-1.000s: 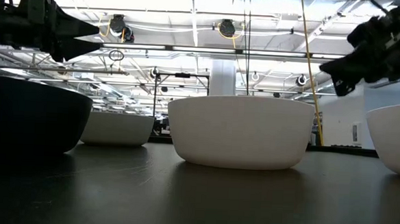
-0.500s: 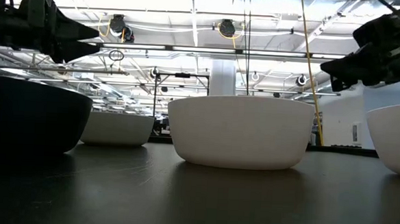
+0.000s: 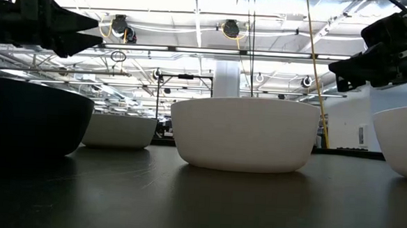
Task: Nest bowls inside each other
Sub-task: Stack the gray bowl on top of the top white bowl
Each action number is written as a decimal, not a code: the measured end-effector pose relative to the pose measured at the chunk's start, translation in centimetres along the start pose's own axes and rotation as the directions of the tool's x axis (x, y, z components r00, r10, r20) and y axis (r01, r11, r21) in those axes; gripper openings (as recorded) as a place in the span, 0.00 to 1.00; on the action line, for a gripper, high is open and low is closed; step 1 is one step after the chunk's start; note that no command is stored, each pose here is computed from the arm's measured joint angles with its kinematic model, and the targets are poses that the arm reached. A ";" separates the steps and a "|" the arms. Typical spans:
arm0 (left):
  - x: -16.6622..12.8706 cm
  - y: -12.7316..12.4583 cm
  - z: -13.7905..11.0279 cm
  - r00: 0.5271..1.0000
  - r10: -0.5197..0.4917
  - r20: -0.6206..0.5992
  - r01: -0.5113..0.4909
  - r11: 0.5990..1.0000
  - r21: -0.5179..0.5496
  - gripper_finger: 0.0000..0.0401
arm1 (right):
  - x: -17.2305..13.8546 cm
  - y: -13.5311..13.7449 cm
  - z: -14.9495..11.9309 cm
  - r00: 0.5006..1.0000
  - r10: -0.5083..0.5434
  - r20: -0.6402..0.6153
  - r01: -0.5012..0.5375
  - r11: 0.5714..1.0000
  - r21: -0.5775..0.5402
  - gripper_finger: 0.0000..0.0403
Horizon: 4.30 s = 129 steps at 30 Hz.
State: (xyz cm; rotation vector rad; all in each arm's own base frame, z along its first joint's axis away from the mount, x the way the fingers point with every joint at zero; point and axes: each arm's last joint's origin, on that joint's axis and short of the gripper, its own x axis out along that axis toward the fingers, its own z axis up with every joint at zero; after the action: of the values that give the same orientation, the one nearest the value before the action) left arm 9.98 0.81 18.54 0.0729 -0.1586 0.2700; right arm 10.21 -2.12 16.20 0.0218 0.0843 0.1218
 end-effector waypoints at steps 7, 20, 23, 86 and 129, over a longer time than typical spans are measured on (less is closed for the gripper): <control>0.0 0.1 0.2 0.999 0.027 0.019 -0.026 0.998 -0.055 0.98 | 0.0 0.0 -0.1 1.000 0.000 -0.008 0.000 1.000 0.010 0.00; 3.5 1.3 2.6 0.895 0.288 -0.341 -0.300 0.954 0.018 0.98 | 0.0 0.0 -0.2 1.000 0.002 -0.024 -0.001 1.000 0.024 0.00; 5.3 2.0 3.1 0.839 0.262 -0.477 -0.291 0.957 0.013 0.98 | 0.0 0.0 -0.3 1.000 0.002 -0.025 -0.001 1.000 0.024 0.00; 13.6 2.1 -1.2 0.253 -0.216 -0.943 -0.174 0.949 -0.264 0.98 | 0.0 0.0 -0.4 0.999 0.003 -0.041 0.000 0.997 0.073 0.00; 14.6 1.2 -4.6 0.143 -0.195 -0.970 -0.083 0.975 -0.208 0.10 | 0.4 -0.2 -0.7 0.998 0.006 -0.065 -0.002 0.998 0.061 0.00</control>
State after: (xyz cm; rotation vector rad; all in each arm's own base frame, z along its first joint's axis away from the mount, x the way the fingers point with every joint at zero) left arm 24.18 6.19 16.45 -0.3495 1.2298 0.1697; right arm 10.52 -2.21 15.50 0.0786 0.1528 0.1235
